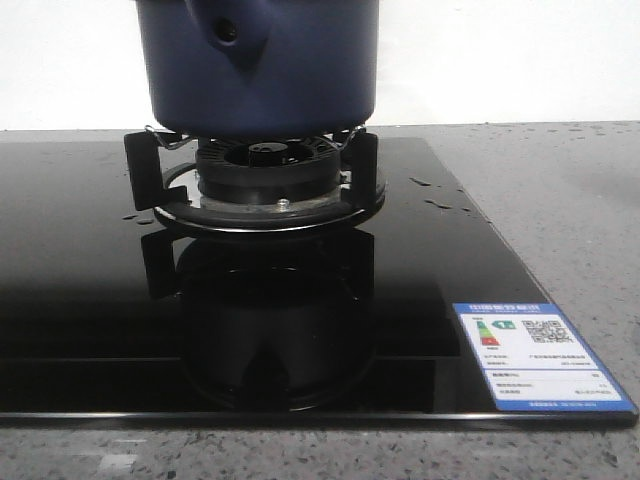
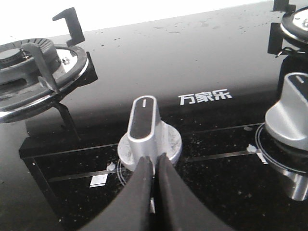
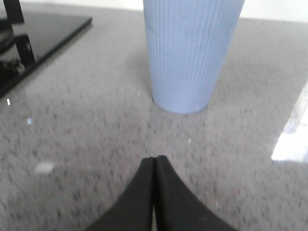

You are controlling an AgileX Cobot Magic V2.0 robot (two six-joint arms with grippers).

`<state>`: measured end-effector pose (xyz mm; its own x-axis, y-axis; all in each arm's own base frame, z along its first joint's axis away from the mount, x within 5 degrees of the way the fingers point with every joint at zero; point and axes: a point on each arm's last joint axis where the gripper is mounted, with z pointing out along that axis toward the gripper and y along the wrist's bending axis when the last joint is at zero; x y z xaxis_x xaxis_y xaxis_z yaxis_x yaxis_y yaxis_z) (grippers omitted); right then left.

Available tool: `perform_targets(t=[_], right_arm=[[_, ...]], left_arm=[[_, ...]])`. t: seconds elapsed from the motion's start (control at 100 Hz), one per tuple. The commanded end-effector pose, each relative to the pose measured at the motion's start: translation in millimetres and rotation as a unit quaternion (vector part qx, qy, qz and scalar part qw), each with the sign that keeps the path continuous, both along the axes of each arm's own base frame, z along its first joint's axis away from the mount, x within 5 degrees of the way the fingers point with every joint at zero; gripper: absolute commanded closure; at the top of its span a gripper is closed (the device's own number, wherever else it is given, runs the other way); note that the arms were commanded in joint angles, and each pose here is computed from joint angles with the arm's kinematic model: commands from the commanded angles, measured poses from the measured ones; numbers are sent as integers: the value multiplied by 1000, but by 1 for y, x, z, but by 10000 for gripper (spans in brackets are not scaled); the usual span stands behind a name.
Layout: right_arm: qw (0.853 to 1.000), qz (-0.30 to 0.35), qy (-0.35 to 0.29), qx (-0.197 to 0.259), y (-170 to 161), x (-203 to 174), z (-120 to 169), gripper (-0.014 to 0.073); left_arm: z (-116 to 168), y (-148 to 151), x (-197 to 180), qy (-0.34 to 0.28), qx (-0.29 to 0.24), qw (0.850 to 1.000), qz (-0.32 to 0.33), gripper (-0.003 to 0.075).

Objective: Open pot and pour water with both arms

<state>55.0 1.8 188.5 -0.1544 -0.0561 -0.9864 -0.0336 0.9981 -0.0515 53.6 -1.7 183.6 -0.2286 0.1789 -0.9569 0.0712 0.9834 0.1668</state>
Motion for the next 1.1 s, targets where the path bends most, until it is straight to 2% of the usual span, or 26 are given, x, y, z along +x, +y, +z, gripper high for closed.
perform_targets(t=[0.0,0.07,0.14,0.18,0.25,0.35,0.44,0.49,0.54,0.56,0.61,0.64,0.68,0.75,0.8,0.84,0.88,0.95,1.02,1.09], right_arm=[[996,-6,-82,27,-1,1,8,669],[991,-10,-117,59,-1,1,14,669],[982,-18,-138,131,-3,0,18,669],[974,-22,-144,172,-4,0,19,669],[964,-27,-145,223,-5,0,20,669],[955,-29,-141,261,-5,0,19,669],[947,-30,-139,287,-5,0,19,669],[942,-27,-130,310,-4,0,20,669],[941,-17,-115,318,-1,0,22,669],[941,-12,-111,319,0,-1,23,669],[943,-1,-99,319,2,-2,27,669],[943,5,-95,319,4,-2,29,669],[944,14,-91,318,5,-4,34,669],[944,30,-88,317,8,-7,47,669],[944,40,-87,315,10,-9,55,669],[946,50,-81,309,12,-11,64,669],[950,61,-66,298,15,-12,72,669],[957,78,-24,277,20,-12,85,669],[961,98,45,254,26,-10,96,669],[955,118,120,243,32,-5,106,669]], left_arm=[[-6,0,0,-21,-3,1000,2,739],[-6,0,0,-21,-3,1000,2,739],[-4,0,1,-32,-7,999,2,739],[-1,-1,1,-47,-27,998,2,739],[7,-2,2,-88,-99,991,2,739],[20,0,2,-154,-222,963,19,739],[30,8,0,-207,-324,922,48,739],[34,12,-1,-221,-395,889,65,739],[37,16,-2,-224,-478,845,82,739],[38,16,-2,-222,-498,834,84,739],[38,18,-2,-214,-564,792,94,739],[39,18,-3,-211,-588,775,96,739],[39,19,-3,-210,-603,763,99,739],[43,15,-3,-198,-603,768,81,739],[47,9,-3,-179,-598,779,54,739],[52,1,-4,-154,-584,796,21,739],[56,-8,-5,-118,-555,824,-12,739],[63,-19,-5,-68,-508,857,-49,739],[72,-25,-3,-31,-478,875,-68,739],[82,-32,3,13,-433,897,-92,739]])
